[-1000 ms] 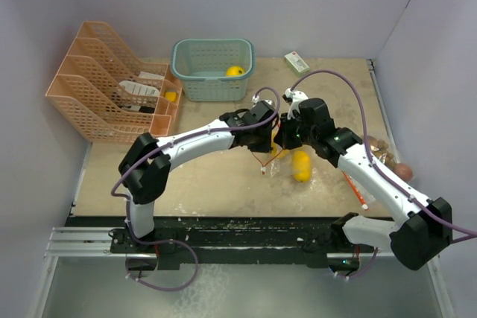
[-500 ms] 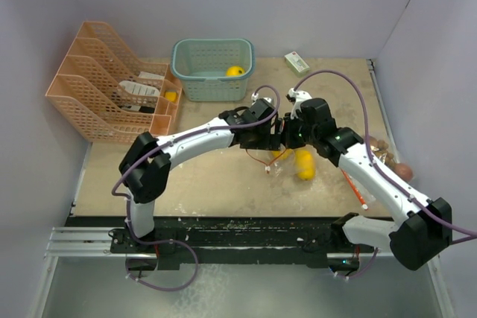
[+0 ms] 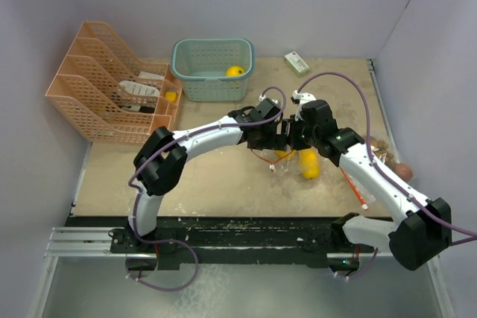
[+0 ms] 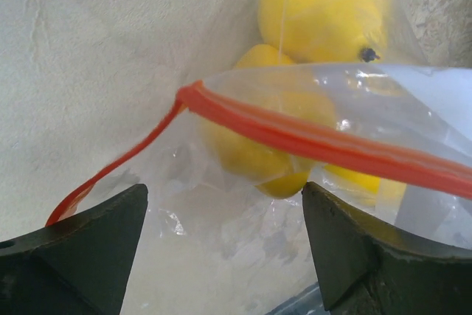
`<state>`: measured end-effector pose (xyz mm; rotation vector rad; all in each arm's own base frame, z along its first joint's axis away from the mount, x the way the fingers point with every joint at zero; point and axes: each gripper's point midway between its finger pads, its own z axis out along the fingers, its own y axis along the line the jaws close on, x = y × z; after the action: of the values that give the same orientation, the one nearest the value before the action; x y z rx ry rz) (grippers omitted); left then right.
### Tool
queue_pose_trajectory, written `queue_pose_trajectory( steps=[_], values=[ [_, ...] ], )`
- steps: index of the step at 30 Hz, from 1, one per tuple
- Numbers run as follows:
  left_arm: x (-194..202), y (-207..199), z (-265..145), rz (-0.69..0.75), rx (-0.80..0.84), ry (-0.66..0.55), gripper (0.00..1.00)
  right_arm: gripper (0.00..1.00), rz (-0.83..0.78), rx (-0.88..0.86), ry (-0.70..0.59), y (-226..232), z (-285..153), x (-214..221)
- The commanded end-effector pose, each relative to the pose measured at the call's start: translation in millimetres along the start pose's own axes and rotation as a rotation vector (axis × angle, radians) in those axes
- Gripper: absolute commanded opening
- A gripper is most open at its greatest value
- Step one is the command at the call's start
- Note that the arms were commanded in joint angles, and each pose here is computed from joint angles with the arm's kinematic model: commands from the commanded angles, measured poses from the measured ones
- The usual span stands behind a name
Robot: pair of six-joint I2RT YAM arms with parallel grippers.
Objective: Open the zip-top bag and remove the fake food
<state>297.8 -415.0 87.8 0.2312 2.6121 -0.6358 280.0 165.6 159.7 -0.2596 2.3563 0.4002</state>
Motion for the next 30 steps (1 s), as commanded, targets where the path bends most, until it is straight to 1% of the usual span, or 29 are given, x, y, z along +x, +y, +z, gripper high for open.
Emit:
queue_pose_trajectory(
  steps=[1,3,5,7,8,10,11,13,15,16,17,20,22,23,24,26,28,30],
  values=[
    [-40.1,-66.0,1.3,-0.012,0.249,-0.126,0.85,0.0,-0.029,-0.224,-0.053,49.8,-7.5,-16.6],
    [-44.0,-63.4,1.2,-0.012,0.239,-0.135,0.8,0.0,-0.018,-0.186,-0.061,44.1,-7.3,-20.1],
    [-44.4,-57.2,1.1,-0.012,0.213,-0.138,0.76,0.0,-0.017,-0.111,-0.069,31.6,-7.8,-23.1],
    [-44.4,-51.0,0.6,-0.019,0.201,-0.14,0.72,0.25,-0.013,-0.043,-0.119,23.1,-18.7,-43.2],
    [-44.4,-47.8,0.7,-0.025,0.198,-0.14,0.71,0.39,-0.007,-0.009,-0.141,17.9,-23.4,-49.7],
    [-43.5,-44.9,-0.2,-0.03,0.198,-0.139,0.7,0.63,0.012,0.046,-0.192,9.0,-34.2,-63.7],
    [-43.5,-44.1,-1.0,-0.03,0.198,-0.14,0.7,0.7,0.024,0.065,-0.217,4.3,-40.2,-70.4],
    [-42.8,-42.6,-0.7,-0.033,0.198,-0.138,0.7,0.72,0.045,0.058,-0.244,-0.3,-48.2,-79.4],
    [-42.7,-41.2,0.2,-0.038,0.204,-0.138,0.7,0.7,0.093,0.058,-0.259,-10.8,-52.6,-83.2],
    [-42.1,-40.9,1.1,-0.043,0.208,-0.137,0.7,0.65,0.117,0.057,-0.263,-16.5,-53.8,-82.5],
    [-42.4,-41.2,1.3,-0.047,0.216,-0.137,0.7,0.57,0.144,0.058,-0.269,-23.0,-54.5,-81.0],
    [-39.9,-41.1,1.5,-0.052,0.232,-0.135,0.71,0.28,0.208,0.057,-0.256,-37.9,-46.7,-72.7],
    [-38.8,-40.3,0.0,-0.052,0.236,-0.139,0.72,0.14,0.232,0.056,-0.223,-42.1,-36.1,-67.8],
    [-38.5,-39.9,-1.1,-0.051,0.237,-0.141,0.73,0.09,0.24,0.054,-0.209,-43.5,-30.8,-67.0],
    [-38.3,-38.9,-1.5,-0.053,0.236,-0.142,0.74,0.05,0.248,0.051,-0.202,-45.2,-26.5,-67.7],
    [-37.5,-38.2,-3.7,-0.053,0.236,-0.145,0.76,0.01,0.264,0.039,-0.199,-50.0,-18.3,-72.4],
    [-36.9,-36.6,-5.5,-0.053,0.236,-0.149,0.78,0.0,0.279,0.031,-0.181,-55.1,-6.5,-75.2],
    [-37.5,-36.3,-8.7,-0.055,0.24,-0.158,0.81,0.0,0.294,0.018,-0.13,-58.8,10.8,-70.3]
  ],
)
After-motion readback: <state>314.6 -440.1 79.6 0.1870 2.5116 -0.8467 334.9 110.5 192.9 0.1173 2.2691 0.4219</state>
